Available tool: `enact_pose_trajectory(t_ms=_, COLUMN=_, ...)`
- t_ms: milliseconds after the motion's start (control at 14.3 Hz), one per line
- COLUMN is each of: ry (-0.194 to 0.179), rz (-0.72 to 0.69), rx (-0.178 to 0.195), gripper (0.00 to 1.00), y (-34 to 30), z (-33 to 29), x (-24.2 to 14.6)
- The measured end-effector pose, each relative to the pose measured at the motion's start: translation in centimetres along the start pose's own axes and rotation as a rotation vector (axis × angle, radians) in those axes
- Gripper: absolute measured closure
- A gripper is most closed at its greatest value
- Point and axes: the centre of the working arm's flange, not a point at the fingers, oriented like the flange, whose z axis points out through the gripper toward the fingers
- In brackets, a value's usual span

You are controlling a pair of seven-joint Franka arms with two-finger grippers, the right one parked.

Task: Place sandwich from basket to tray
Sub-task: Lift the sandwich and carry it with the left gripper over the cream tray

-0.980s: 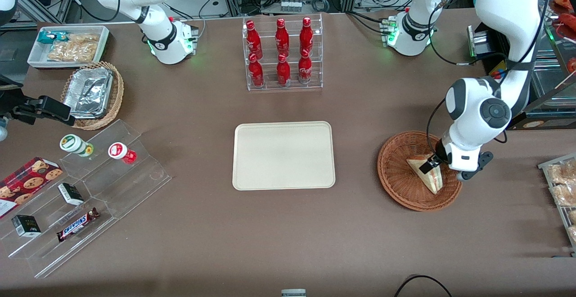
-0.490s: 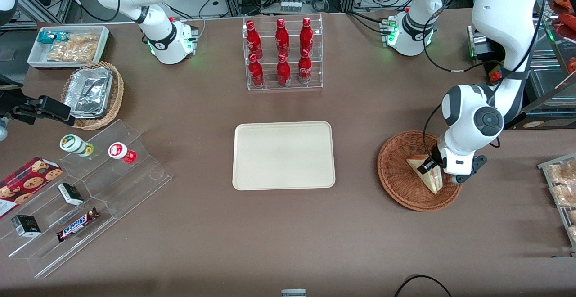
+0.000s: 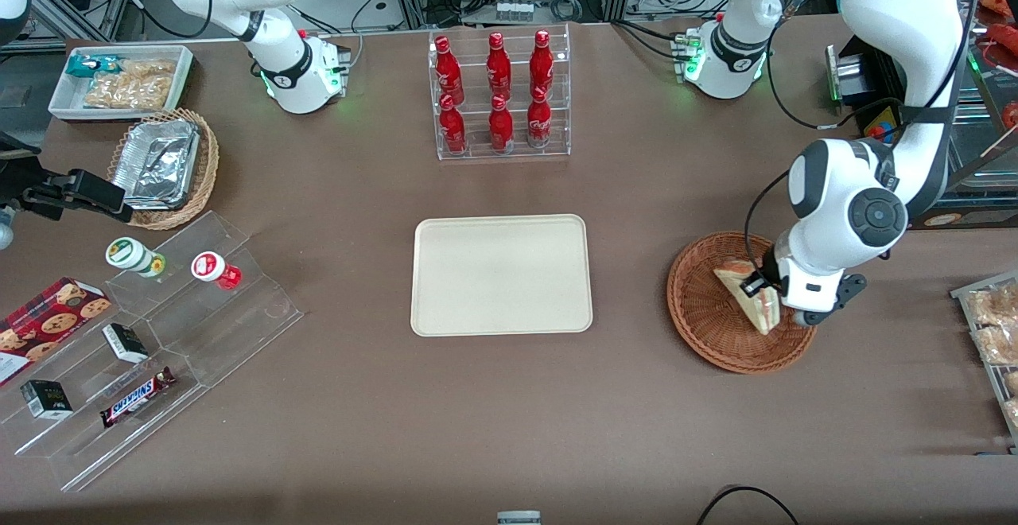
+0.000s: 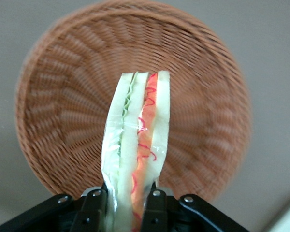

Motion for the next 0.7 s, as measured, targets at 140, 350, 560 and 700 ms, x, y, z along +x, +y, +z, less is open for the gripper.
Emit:
enact_pose_trajectory(t_ms=140, ry=-0.029, rz=0.105, rx=0.023, gripper=0.83, y=4.4, z=-1.4, x=-3.1)
enact_pose_trajectory(t_ms=350, ry=-0.044, rz=0.241, rx=0.036, gripper=0.85, y=12.3, z=-2.1, x=-7.3)
enact_pose_trajectory(t_ms=560, ry=-0.052, rz=0.322, rx=0.037, gripper=0.78, y=19.3, z=0.2, x=-11.7)
enact_pose_trajectory(t_ms=700, ry=-0.060, rz=0.356, rx=0.044, gripper=0.81, y=22.6, z=2.2, x=-15.0)
